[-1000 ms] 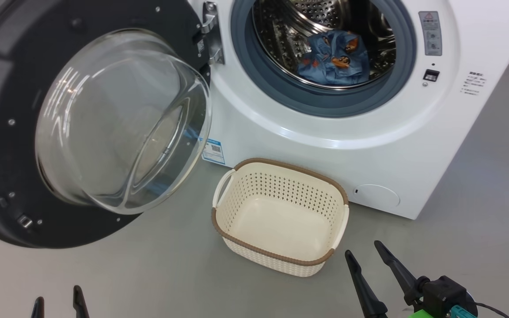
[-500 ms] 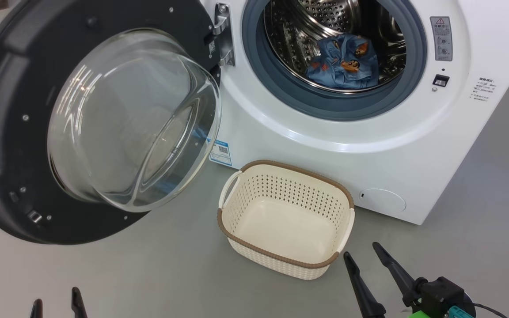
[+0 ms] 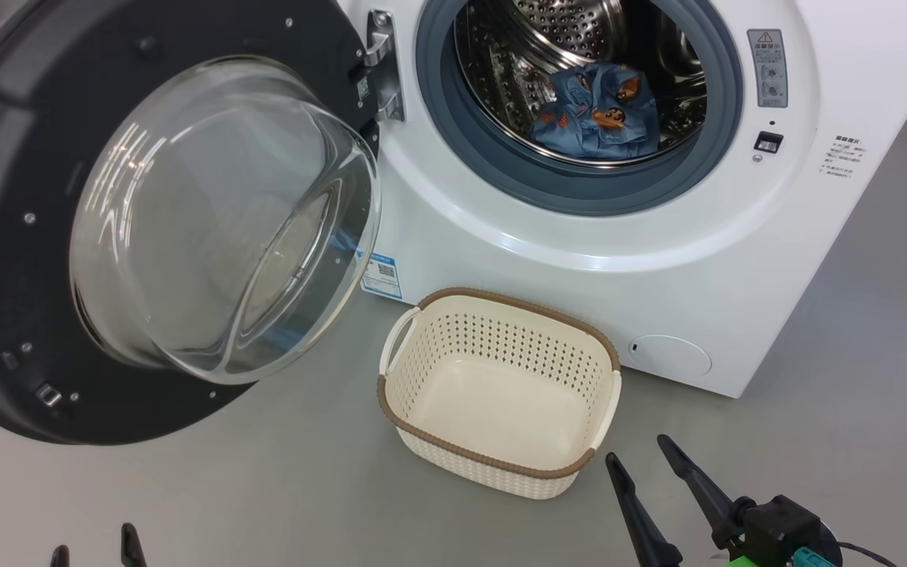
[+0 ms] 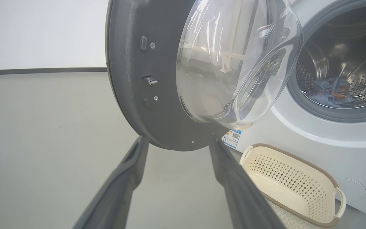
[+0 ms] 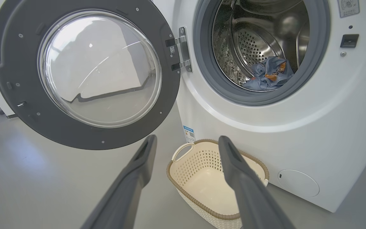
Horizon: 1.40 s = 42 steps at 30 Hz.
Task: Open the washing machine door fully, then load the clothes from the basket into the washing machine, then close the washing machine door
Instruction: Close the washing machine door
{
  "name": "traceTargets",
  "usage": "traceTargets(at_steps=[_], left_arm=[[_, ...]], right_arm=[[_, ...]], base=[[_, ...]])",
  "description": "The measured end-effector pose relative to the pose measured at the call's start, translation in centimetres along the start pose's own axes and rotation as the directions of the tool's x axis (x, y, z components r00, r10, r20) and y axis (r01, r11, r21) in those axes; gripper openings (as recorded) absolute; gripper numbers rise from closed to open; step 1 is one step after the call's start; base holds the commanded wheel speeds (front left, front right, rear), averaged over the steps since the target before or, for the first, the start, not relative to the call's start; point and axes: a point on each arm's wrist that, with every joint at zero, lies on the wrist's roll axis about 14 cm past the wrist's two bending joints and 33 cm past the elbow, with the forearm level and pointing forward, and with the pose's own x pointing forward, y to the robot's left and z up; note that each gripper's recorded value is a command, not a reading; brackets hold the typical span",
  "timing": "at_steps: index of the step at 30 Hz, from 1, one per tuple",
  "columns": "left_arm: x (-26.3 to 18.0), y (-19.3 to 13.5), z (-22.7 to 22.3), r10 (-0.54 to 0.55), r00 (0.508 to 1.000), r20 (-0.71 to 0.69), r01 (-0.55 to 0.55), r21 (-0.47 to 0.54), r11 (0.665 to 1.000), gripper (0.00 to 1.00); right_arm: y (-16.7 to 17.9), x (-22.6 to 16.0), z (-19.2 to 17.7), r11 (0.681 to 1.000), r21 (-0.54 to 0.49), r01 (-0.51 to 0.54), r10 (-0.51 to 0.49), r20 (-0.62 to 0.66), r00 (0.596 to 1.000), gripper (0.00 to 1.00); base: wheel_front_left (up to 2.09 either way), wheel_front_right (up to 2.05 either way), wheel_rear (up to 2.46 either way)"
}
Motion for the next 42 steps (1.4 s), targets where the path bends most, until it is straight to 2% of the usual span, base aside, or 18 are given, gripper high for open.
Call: traceTargets(at_steps=[1,2,3,4,10,16,23,25,27,30,31,35,40,42], left_arm=[[0.0,0.0,0.0,-0.001,1.000,0.000,0.001,0.000,1.000,1.00],[0.0,0.0,0.0,-0.002,1.000,0.000,0.002,-0.003,1.000,0.90],[0.0,0.0,0.0,-0.002,1.000,0.000,0.002,-0.003,1.000,0.34],[0.1,0.0,0.0,-0.005,1.000,0.000,0.005,-0.015,1.000,0.00],[0.4,2.3,0.6,0.075,0.997,0.009,-0.074,-0.112,0.991,0.00],[1.9,6.2,3.0,0.204,0.976,0.075,-0.175,-0.288,0.942,0.00],[6.3,8.9,7.0,0.256,0.951,0.172,-0.162,-0.427,0.889,0.00],[8.0,9.6,8.3,0.269,0.946,0.182,-0.154,-0.477,0.865,0.00],[9.5,9.9,9.5,0.272,0.943,0.193,-0.134,-0.528,0.839,0.00],[11.7,10.1,11.0,0.261,0.946,0.193,-0.112,-0.561,0.820,0.00],[13.0,10.2,11.4,0.264,0.948,0.178,-0.106,-0.606,0.789,0.00],[15.4,10.3,11.5,0.266,0.956,0.121,-0.105,-0.706,0.700,0.00],[17.8,10.7,11.8,0.264,0.962,0.073,-0.109,-0.781,0.615,0.00],[18.6,10.5,11.5,0.246,0.968,0.049,-0.111,-0.796,0.595,0.00]], right_arm=[[0.0,0.0,0.0,1.000,0.000,0.001,-0.001,0.000,1.000,1.00],[-0.1,0.0,0.0,1.000,0.000,0.003,-0.003,0.000,1.000,1.00],[-0.1,0.0,0.0,1.000,0.000,0.003,-0.003,0.000,1.000,1.00],[-0.1,-0.1,0.0,1.000,0.000,0.003,-0.003,0.001,1.000,1.00],[-0.3,-0.2,0.1,1.000,0.000,0.009,-0.009,0.003,1.000,1.00],[-0.9,-0.2,-0.2,1.000,0.002,0.020,-0.020,-0.005,1.000,1.00],[-1.8,-0.4,-0.9,0.999,0.010,0.039,-0.039,-0.020,0.999,1.00],[-2.0,-0.5,-1.0,0.999,0.012,0.044,-0.044,-0.024,0.999,1.00],[-2.3,-0.5,-1.1,0.999,0.013,0.050,-0.049,-0.026,0.998,1.00],[-2.8,-0.6,-1.4,0.998,0.017,0.061,-0.061,-0.032,0.998,1.00],[-3.1,-0.7,-1.6,0.998,0.017,0.068,-0.067,-0.039,0.997,1.00],[-4.0,-0.9,-2.1,0.997,0.013,0.082,-0.081,-0.052,0.995,1.00],[-4.8,-0.8,-2.3,0.995,0.012,0.095,-0.095,-0.054,0.994,1.00],[-5.1,-0.7,-2.2,0.995,0.007,0.098,-0.097,-0.050,0.994,1.00]], base=[[0.00,0.00,0.00],[0.00,0.00,0.00],[0.00,0.00,0.00],[0.00,0.00,0.00],[0.00,0.00,0.00],[0.00,0.00,0.00],[0.00,0.00,0.00],[0.00,0.00,0.00],[0.00,0.00,0.00],[0.00,0.00,0.00],[0.00,0.00,0.00],[0.00,0.00,0.00],[0.00,0.00,0.00],[0.00,0.00,0.00]])
